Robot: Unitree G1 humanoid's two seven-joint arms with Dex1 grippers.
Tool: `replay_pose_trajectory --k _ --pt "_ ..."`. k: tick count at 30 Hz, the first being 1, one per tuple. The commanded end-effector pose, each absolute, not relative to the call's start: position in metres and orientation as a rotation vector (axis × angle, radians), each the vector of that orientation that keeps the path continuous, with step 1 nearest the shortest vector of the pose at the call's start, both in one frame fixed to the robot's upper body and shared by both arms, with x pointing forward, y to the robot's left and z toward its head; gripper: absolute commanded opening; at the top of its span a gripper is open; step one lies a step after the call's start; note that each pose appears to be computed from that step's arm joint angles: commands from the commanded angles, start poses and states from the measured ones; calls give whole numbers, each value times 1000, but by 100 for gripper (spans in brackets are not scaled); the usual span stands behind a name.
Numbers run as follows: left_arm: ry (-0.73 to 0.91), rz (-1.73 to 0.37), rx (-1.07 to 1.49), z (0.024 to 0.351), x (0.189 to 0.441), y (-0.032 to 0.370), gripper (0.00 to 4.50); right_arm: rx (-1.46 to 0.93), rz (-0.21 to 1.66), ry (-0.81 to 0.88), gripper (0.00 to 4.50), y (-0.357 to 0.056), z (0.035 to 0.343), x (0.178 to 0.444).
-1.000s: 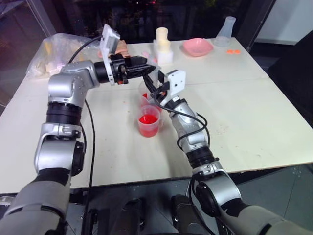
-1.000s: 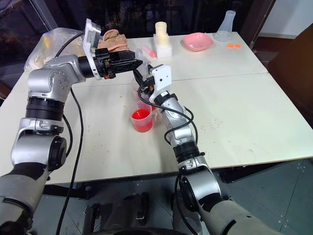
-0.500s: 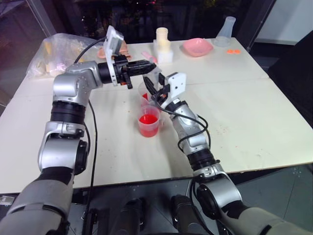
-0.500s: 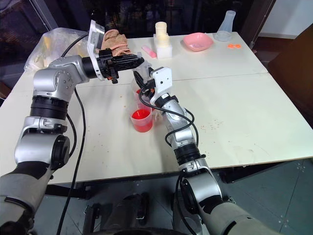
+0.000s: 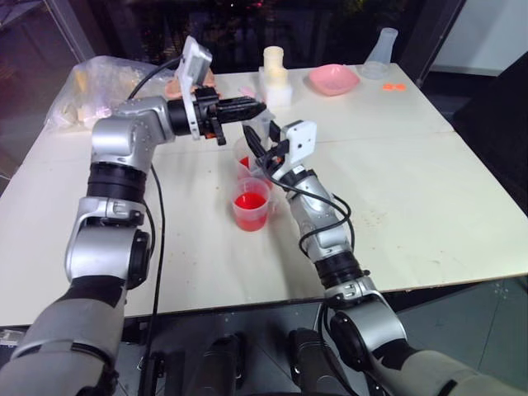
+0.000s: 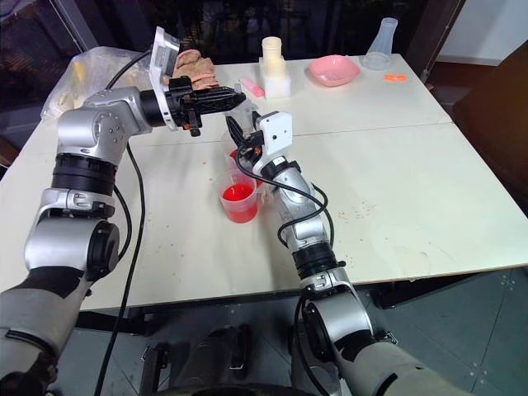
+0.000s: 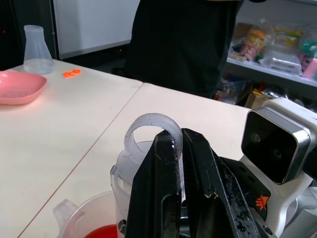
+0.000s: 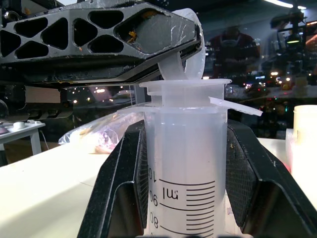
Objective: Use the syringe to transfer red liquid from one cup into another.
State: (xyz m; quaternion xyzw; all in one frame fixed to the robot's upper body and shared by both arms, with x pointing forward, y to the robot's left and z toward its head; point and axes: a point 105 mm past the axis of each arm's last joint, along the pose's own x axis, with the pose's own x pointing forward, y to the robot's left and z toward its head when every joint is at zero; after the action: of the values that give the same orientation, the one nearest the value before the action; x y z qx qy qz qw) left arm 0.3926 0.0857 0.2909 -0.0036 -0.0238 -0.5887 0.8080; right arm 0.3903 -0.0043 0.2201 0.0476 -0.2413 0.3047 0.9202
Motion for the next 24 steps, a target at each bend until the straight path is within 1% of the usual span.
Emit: replay_pose_trajectory --k 1,12,17,24 --pt "-228 -1291 70 343 378 79 6 100 693 -499 144 17 219 381" --pt "-272 -1268 78 359 375 84 6 66 726 -423 144 34 192 391" --pt "-283 -1257 81 362 373 87 6 50 724 -395 144 33 182 397" --pt "-295 -1246 80 366 370 89 6 33 711 -386 144 27 176 401"
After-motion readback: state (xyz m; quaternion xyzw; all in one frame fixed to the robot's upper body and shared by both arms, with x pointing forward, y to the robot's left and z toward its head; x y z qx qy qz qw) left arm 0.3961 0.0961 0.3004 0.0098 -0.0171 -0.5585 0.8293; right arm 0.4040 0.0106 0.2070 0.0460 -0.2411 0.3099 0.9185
